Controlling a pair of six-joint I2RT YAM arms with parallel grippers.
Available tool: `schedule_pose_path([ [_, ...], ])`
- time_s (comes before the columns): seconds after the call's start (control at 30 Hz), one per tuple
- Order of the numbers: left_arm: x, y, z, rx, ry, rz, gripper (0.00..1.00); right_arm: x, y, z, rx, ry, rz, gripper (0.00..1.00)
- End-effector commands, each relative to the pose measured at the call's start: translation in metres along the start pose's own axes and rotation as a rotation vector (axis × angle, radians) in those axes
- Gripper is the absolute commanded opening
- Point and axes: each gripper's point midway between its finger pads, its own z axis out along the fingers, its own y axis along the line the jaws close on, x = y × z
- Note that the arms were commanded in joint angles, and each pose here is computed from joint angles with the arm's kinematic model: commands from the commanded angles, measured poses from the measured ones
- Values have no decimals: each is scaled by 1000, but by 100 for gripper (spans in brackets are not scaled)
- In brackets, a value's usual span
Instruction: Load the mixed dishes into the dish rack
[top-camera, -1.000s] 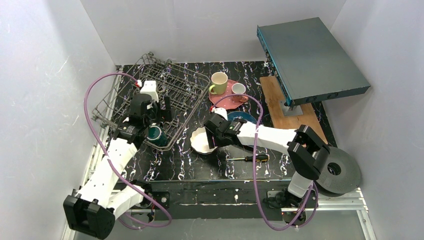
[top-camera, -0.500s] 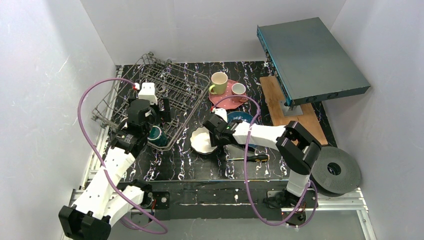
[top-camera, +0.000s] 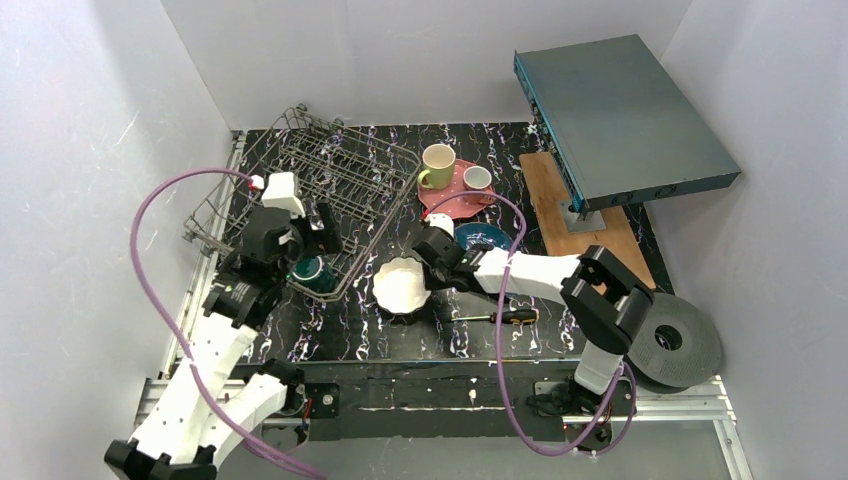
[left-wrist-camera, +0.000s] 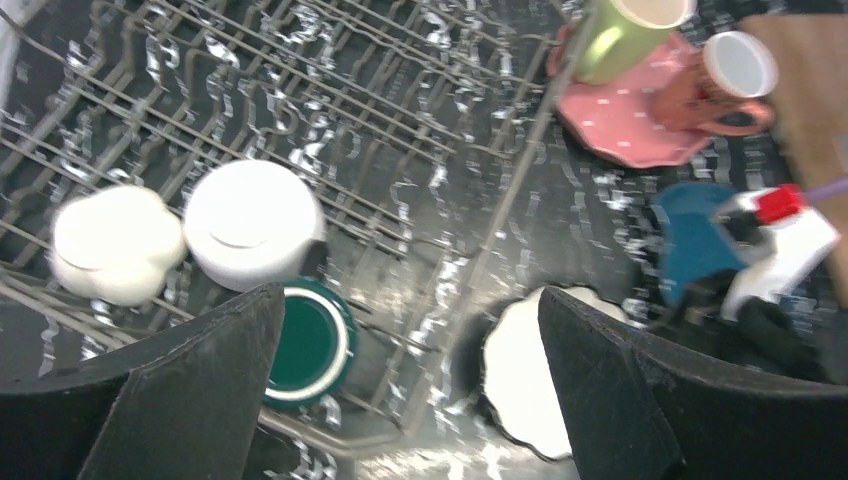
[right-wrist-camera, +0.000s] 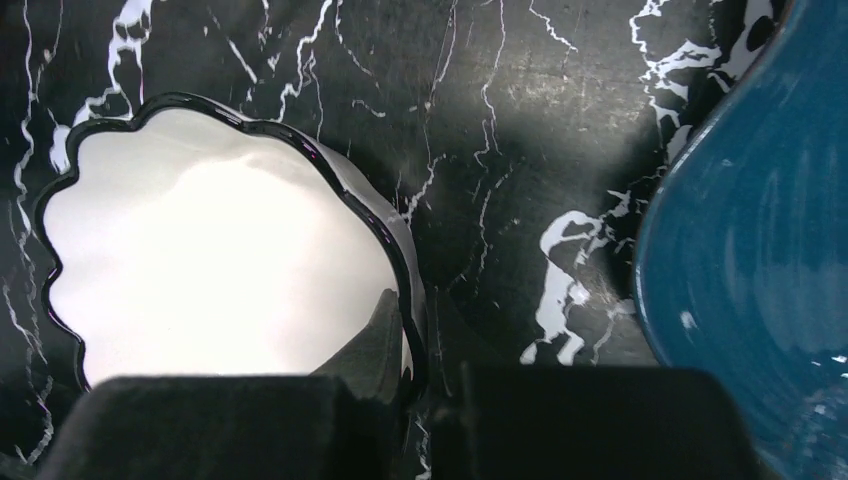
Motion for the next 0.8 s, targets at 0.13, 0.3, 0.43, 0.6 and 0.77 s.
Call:
schedule_pose_path([
  [0.13, 11, -48, -85, 266, 187, -382, 98, -25, 15, -46, -169, -108, -67, 1],
  [0.3, 33, -78, -99, 417, 327, -485, 98, -39, 23, -86, -301, -183, -67, 1],
  [0.43, 35, -114, -104, 611, 410, -561, 98, -51, 33, -123, -452, -252, -42, 1],
  [0.6, 35, -144, -105, 796, 496, -637, 98, -63, 49, -164, -664, -261, 1, 1],
  [0.77, 37, -143, -111, 802, 465, -652, 98, -73, 58, -194, -839, -247, 62, 1],
])
